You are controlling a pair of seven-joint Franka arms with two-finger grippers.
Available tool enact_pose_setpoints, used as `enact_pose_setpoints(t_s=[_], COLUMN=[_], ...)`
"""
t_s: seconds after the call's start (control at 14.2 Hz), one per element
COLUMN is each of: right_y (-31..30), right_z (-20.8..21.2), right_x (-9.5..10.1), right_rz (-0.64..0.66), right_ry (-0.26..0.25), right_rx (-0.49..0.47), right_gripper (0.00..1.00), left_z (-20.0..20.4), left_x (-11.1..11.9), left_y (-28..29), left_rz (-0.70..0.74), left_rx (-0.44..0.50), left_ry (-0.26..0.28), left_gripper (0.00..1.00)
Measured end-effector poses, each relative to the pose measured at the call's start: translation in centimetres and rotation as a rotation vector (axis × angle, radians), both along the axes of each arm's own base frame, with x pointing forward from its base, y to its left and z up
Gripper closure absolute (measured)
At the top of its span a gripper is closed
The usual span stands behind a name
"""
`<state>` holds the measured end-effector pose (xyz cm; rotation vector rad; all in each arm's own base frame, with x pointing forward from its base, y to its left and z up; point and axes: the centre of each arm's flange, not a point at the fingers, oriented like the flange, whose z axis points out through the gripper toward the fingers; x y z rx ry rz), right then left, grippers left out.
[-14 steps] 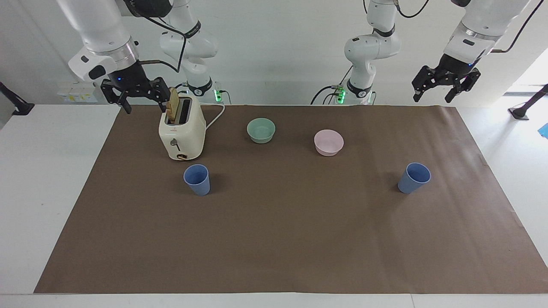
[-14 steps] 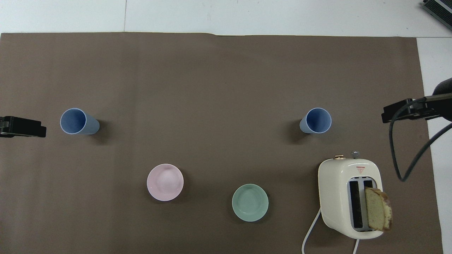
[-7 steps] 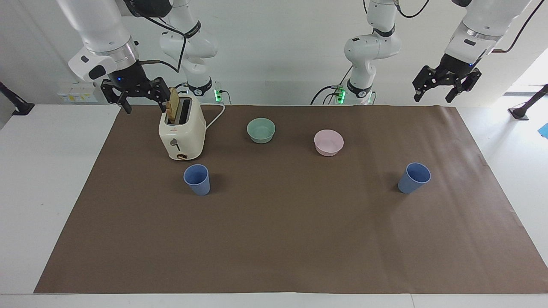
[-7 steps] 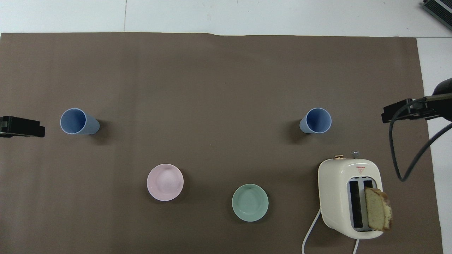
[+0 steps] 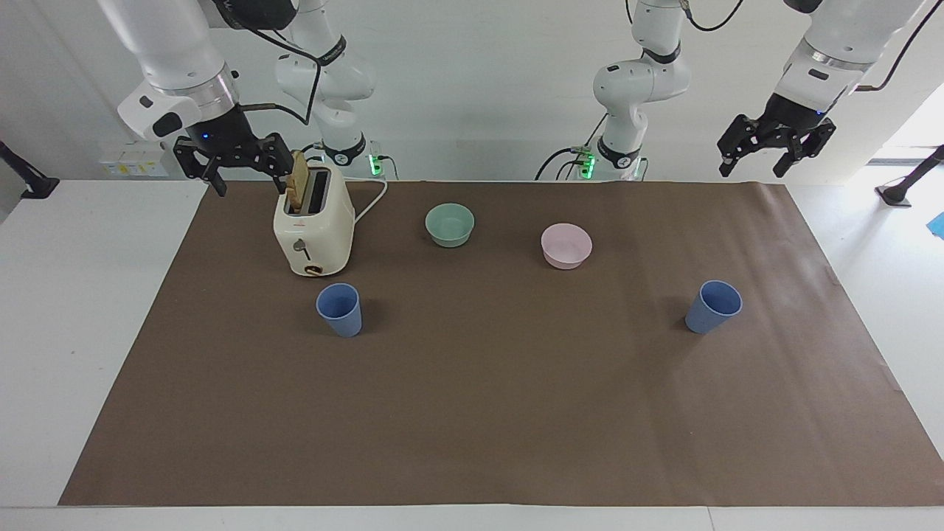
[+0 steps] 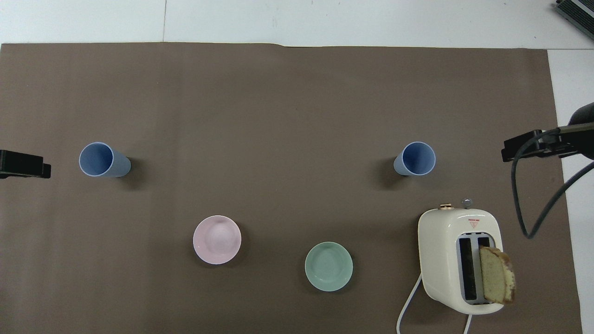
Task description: Stack blue cups with both arms
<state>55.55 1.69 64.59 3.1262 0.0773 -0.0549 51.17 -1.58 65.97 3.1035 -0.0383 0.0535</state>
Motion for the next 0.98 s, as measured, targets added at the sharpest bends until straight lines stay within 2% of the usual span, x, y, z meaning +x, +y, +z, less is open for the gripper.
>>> enact_pose_setpoints(t_s=[0.21, 0.7, 0.84, 0.98], right_y=[0.0, 0.0, 0.0, 0.0], right_z=[0.0, 0.0, 0.0, 0.0], right_x=[0.0, 0.0, 0.0, 0.0], right_rz=[0.0, 0.0, 0.0, 0.0], right_ry=[0.0, 0.0, 0.0, 0.0], right_rx=[0.0, 0.0, 0.0, 0.0], right_gripper=[0.0, 0.0, 0.0, 0.0], left_z=[-2.8, -14.5, -18.0, -21.8], left_x=[1.6, 7.0, 7.7, 7.4], left_y=[2.0, 7.3, 8.1, 8.4], left_rz=[0.039, 0.125, 0.14, 0.148], left_rx=[-0.004, -0.03, -0.036, -0.039], left_ry=[-0.02, -0.018, -0.003, 0.018], left_gripper=[0.0, 0.0, 0.0, 0.0])
